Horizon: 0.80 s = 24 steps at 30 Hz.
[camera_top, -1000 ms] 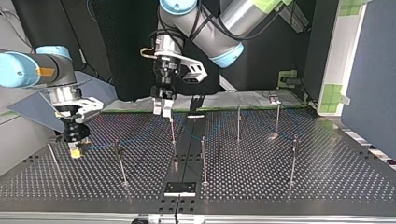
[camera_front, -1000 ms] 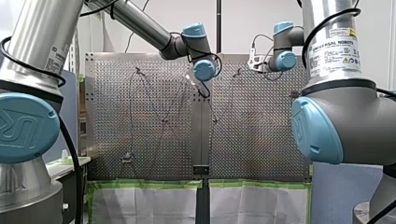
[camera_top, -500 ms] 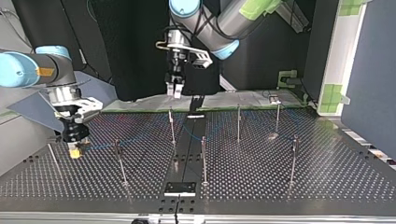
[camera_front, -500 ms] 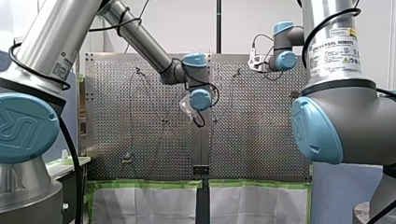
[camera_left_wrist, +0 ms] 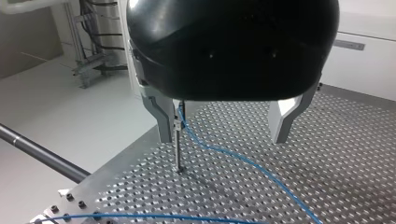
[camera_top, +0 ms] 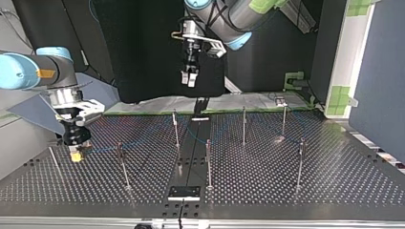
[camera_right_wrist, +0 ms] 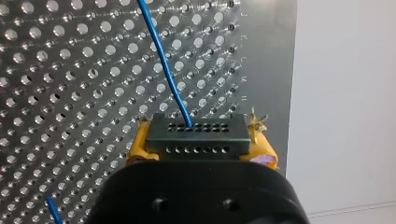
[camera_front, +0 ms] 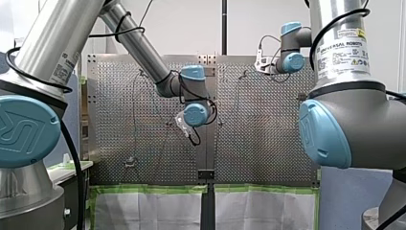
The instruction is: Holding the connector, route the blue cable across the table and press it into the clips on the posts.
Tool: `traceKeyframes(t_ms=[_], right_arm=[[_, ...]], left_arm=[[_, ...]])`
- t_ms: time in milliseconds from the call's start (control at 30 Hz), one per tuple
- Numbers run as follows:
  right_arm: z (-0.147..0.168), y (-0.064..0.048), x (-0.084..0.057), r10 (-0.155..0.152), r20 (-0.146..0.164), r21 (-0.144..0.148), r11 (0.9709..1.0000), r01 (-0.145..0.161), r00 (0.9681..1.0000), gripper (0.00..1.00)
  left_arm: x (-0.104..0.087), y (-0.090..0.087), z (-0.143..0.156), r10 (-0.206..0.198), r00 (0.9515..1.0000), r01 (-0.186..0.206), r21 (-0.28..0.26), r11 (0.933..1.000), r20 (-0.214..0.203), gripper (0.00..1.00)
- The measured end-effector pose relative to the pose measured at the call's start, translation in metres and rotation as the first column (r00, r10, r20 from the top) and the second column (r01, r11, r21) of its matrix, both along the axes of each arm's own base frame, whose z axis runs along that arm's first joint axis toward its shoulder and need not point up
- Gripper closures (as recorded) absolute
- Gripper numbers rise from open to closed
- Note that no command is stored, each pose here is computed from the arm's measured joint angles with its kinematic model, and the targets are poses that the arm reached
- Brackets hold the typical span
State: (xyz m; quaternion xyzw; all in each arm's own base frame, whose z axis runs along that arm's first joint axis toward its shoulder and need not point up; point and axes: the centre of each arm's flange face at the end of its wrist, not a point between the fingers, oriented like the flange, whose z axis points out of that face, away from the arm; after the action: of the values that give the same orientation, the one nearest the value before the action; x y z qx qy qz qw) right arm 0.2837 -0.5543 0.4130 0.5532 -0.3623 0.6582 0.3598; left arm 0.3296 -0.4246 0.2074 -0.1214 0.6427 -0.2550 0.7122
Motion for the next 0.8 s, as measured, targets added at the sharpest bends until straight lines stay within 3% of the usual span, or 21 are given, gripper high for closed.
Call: traceKeyframes(t_ms=[800], right_arm=[[-0.001, -0.001, -0.003, -0.034, 0.000, 0.002, 0.9994, 0.034, 0.9994, 1.00]], left_arm=[[-0.059, 0.062, -0.072, 0.014, 0.9977, -0.008, 0.088, 0.9961, -0.067, 0.00]])
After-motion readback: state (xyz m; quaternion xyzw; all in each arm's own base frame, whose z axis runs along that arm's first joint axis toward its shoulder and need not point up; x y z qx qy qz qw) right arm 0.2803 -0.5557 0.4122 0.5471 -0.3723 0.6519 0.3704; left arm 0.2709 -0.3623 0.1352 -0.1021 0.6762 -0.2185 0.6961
